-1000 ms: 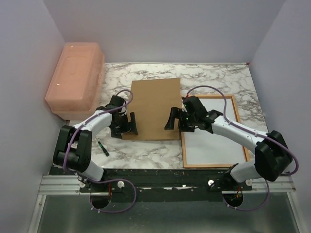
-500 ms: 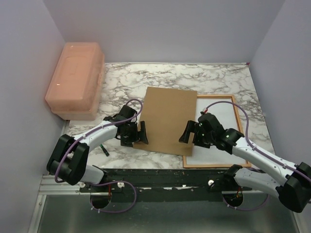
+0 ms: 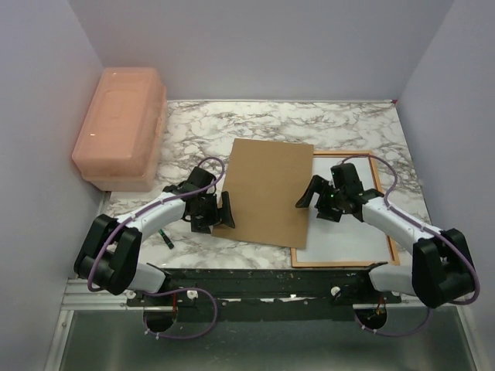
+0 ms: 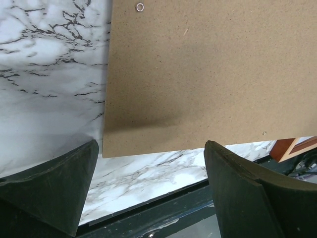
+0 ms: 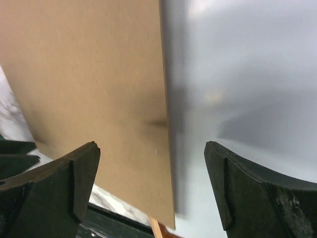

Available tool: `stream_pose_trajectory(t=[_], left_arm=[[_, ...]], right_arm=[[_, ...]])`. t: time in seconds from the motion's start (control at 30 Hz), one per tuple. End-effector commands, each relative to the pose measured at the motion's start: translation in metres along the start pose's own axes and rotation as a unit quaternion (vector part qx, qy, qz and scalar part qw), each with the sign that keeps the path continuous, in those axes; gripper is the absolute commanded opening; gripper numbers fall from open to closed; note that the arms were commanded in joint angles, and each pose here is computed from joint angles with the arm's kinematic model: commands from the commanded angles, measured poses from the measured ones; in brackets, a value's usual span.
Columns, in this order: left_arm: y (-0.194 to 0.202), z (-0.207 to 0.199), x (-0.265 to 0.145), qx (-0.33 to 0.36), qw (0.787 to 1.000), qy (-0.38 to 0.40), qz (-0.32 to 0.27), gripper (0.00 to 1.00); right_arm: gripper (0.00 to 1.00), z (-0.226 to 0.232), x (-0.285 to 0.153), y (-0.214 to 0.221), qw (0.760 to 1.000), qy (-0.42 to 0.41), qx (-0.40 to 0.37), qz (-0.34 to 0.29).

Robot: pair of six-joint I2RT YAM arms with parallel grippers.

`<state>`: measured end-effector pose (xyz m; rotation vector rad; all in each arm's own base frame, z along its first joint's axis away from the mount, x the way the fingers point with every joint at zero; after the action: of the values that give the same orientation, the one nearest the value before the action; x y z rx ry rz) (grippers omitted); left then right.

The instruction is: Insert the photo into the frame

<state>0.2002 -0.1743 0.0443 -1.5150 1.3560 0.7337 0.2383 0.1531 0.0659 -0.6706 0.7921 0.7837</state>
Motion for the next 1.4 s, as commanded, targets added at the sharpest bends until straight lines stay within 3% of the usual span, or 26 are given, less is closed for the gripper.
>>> stream_pose_trajectory(t=[0.0,0.3,0.5,0.7,0.77,1.03,1.2,1.37], left_arm=[[0.007,0.008,0.012,0.007,1.000,0.001,0.009,0.90],[0.007,0.006,0.017,0.009,1.000,0.011,0.012,0.90],[0.008,0.003,0.022,0.006,1.000,0.025,0.017,0.90],[0.009,0.004,0.025,0.005,0.999,0.025,0.019,0.89],[0.010,0.005,0.025,0.005,0.999,0.025,0.021,0.89],[0.004,-0.002,0.014,0.007,0.999,0.035,0.000,0.89],[-0.005,-0.015,0.001,0.004,0.998,0.058,-0.033,0.89],[-0.010,-0.035,-0.007,0.004,0.995,0.086,-0.055,0.88]], right_arm=[[0.94,0.019,0.014,-0.013,0.995,-0.090,-0.015,0.035],[0.80,0.041,0.035,-0.026,0.978,-0.198,-0.005,0.069],[0.58,0.051,0.034,-0.024,0.969,-0.234,-0.002,0.077],[0.24,0.059,0.018,-0.024,0.964,-0.257,0.011,0.062],[0.17,0.062,0.008,-0.024,0.962,-0.268,0.017,0.049],[0.01,0.084,-0.036,-0.031,0.955,-0.296,-0.001,0.019],[0.01,0.077,-0.067,-0.057,0.974,-0.215,-0.020,-0.064],[0.00,0.079,-0.114,-0.079,0.973,-0.177,-0.032,-0.144]])
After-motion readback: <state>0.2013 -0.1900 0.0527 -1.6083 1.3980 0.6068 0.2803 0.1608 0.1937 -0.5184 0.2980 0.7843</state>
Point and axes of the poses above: each gripper's point midway between its finger pads, its own x axis out along the fingers, its own z axis along the line the jaws close on, y = z × x, the point moved 1 cm from there along -x, back along the fingers, and after that the axes turned 12 degrees about x, right-handed, at the moved point
